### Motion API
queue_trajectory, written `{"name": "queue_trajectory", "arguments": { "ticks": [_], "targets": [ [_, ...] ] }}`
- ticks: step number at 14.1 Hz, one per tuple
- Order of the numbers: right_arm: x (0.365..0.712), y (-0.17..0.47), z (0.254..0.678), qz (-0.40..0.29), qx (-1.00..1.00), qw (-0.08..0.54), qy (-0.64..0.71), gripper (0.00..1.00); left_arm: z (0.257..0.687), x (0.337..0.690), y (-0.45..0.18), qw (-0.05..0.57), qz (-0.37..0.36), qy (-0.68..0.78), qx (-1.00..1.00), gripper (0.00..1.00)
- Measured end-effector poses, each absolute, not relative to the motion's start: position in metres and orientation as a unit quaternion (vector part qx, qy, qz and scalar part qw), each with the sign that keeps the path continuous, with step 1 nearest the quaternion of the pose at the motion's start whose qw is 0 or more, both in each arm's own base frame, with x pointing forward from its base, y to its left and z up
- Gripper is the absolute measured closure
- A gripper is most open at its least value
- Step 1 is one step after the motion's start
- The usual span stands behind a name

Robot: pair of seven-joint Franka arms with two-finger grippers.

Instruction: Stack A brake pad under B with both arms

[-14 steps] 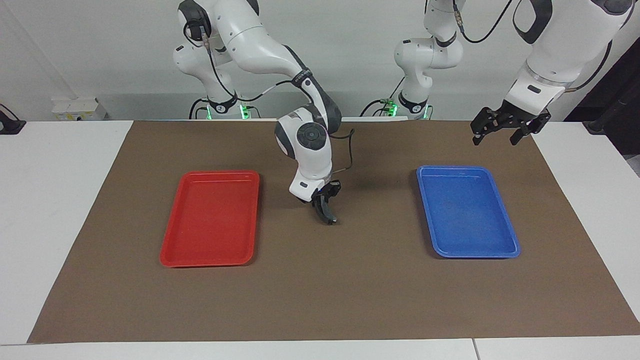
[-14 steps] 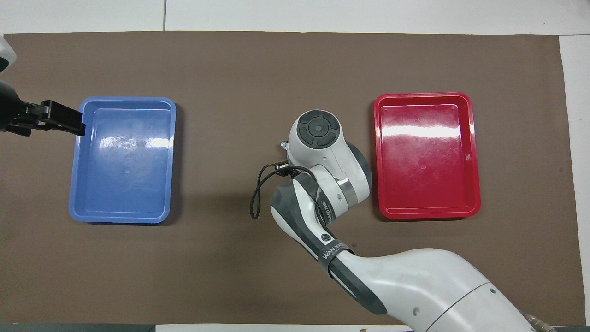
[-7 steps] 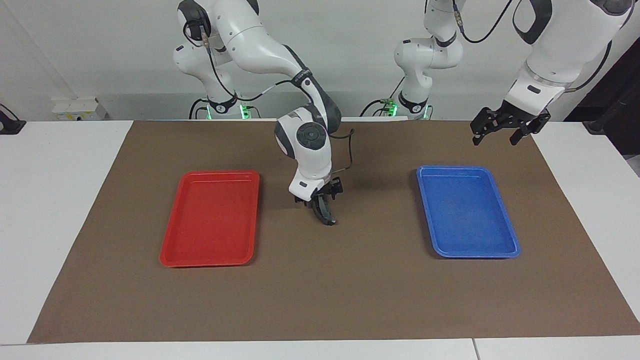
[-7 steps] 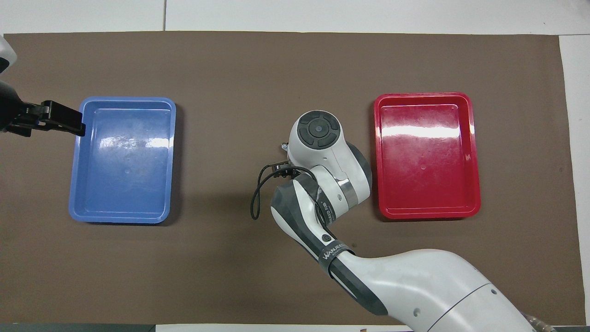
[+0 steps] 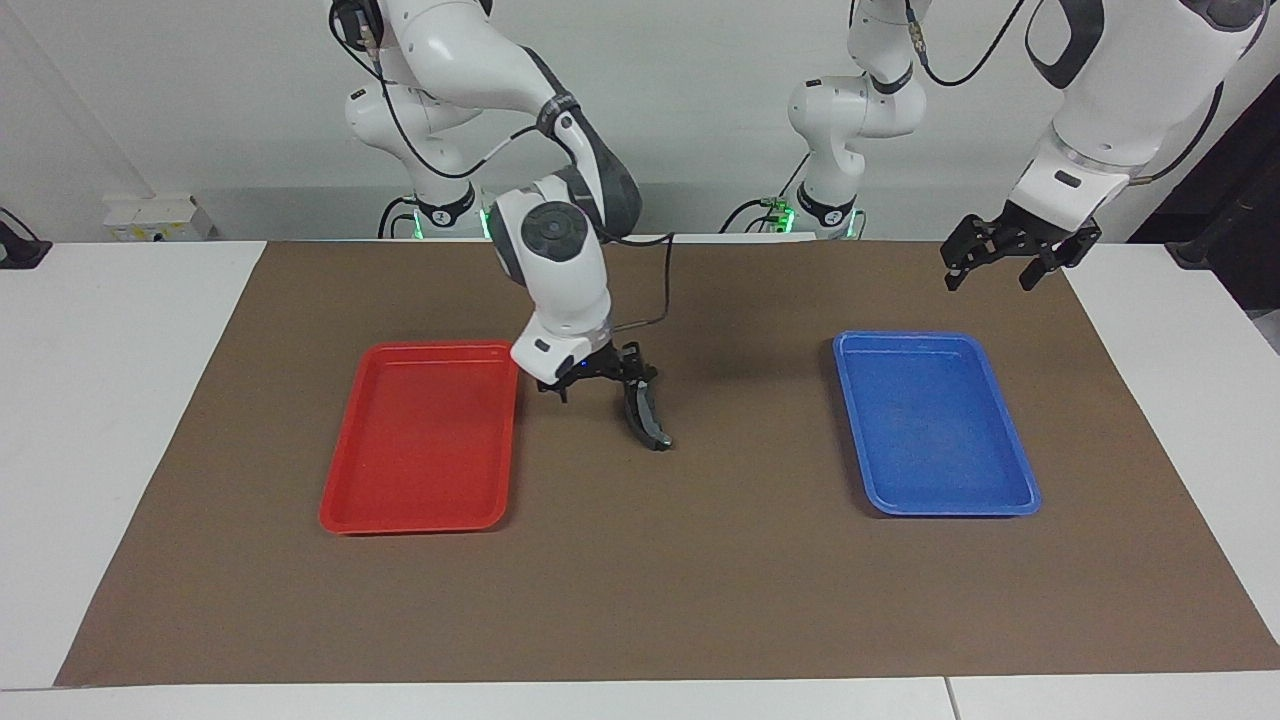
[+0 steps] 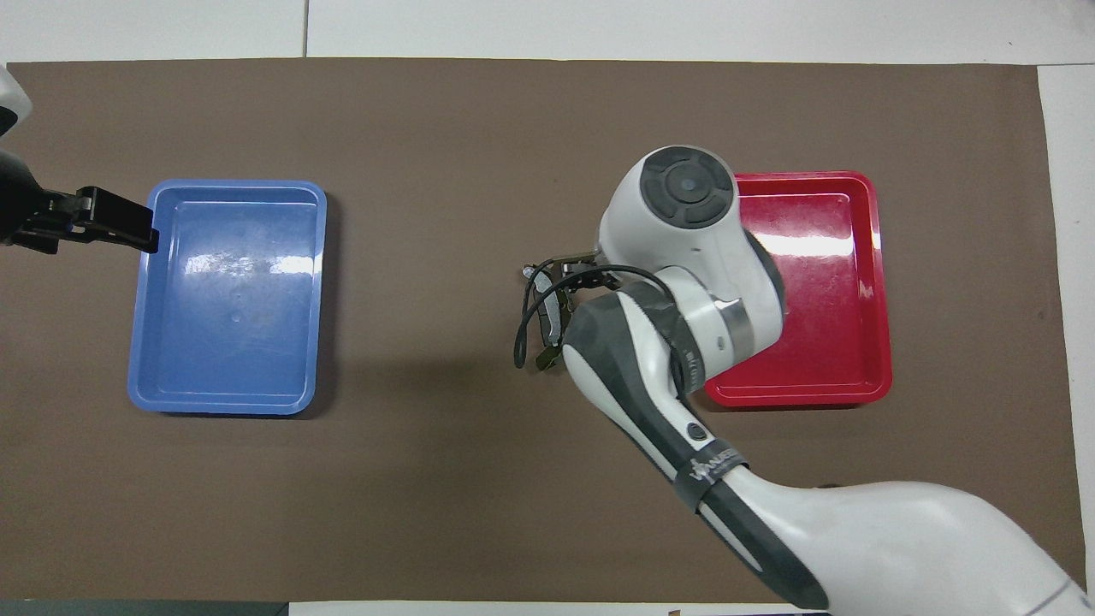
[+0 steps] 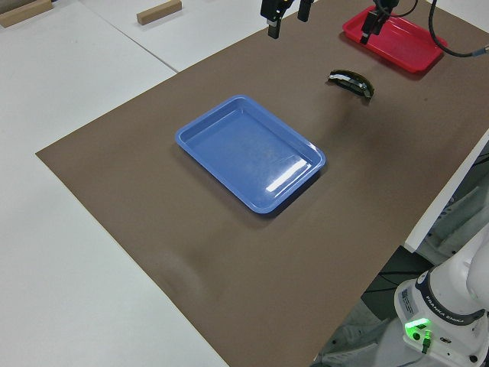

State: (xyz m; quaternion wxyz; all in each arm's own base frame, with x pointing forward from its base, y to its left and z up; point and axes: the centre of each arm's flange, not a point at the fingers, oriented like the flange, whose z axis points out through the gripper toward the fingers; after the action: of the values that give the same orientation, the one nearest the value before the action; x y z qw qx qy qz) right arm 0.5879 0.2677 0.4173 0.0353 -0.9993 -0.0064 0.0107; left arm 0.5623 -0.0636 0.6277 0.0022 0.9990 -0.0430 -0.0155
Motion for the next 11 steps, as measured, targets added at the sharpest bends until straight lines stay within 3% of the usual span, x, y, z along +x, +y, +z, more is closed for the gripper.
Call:
{"name": "queue_trajectory", "arguments": {
  "ticks": [3,11],
  "targets": [
    [0.595,0.178,0.472,0.019,-0.999,0.031,0.037,0.01,0.628,0.562,-0.065,0.002,-0.016,-0.044,0.999,0.00],
    [0.563,0.005,0.569,0.046,-0.999,-0.015,-0.001,0.01,0.628,0.562,-0.067,0.002,-0.016,-0.047,0.999,0.00]
  ]
}}
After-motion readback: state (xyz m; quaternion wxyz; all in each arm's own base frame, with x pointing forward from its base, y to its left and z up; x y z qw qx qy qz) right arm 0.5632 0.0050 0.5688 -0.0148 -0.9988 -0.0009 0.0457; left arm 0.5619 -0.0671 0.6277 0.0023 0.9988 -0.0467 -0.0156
